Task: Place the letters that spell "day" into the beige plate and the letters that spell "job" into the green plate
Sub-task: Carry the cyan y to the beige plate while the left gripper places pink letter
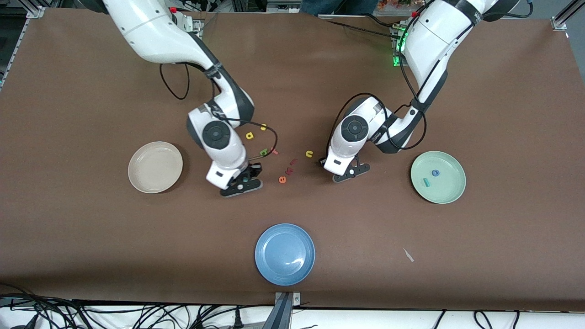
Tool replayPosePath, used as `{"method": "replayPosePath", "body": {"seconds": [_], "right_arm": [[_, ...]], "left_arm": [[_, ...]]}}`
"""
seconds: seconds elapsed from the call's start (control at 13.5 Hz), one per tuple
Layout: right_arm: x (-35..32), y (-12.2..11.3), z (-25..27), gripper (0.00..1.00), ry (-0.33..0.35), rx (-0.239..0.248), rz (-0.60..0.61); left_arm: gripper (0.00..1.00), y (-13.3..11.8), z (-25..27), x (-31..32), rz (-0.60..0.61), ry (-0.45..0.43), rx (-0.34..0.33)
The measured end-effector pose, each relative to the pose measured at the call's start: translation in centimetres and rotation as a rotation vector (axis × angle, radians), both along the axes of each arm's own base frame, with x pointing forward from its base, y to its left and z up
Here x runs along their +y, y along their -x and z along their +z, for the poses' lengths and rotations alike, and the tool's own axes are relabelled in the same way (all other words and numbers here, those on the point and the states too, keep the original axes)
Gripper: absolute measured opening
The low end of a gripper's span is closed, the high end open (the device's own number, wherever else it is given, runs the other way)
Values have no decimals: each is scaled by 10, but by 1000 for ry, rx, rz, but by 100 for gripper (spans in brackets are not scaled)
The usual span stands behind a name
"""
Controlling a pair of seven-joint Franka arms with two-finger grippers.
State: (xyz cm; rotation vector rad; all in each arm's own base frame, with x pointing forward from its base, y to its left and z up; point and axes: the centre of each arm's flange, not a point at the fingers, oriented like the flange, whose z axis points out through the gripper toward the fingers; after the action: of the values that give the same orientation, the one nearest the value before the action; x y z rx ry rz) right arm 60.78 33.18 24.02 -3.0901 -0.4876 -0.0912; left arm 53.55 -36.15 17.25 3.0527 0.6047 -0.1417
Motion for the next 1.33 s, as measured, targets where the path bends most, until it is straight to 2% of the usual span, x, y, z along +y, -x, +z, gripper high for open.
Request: {"method": "replayPosePath", "body": {"seconds": [0.15,0.37,0.59,0.74,1.04,1.33], "right_arm": [[-54,3,18,25,26,15,50],[-137,32,40,25,68,58,118],[-207,63,46,25,91,100,155],[-239,75,44,25,95,121,176],[-263,79,36,25,96,131,185],[-264,78,32,27,93,125,185]], "left_arm": [[34,0,0,0,0,0,-1],[34,-7,2,6,13,0,-8],[34,-36,25,31,42,14,-50],[34,-56,53,59,17,-5,-53],[34,-86,102,158,-123,-48,18],[34,-99,109,290,-298,-30,124]]}}
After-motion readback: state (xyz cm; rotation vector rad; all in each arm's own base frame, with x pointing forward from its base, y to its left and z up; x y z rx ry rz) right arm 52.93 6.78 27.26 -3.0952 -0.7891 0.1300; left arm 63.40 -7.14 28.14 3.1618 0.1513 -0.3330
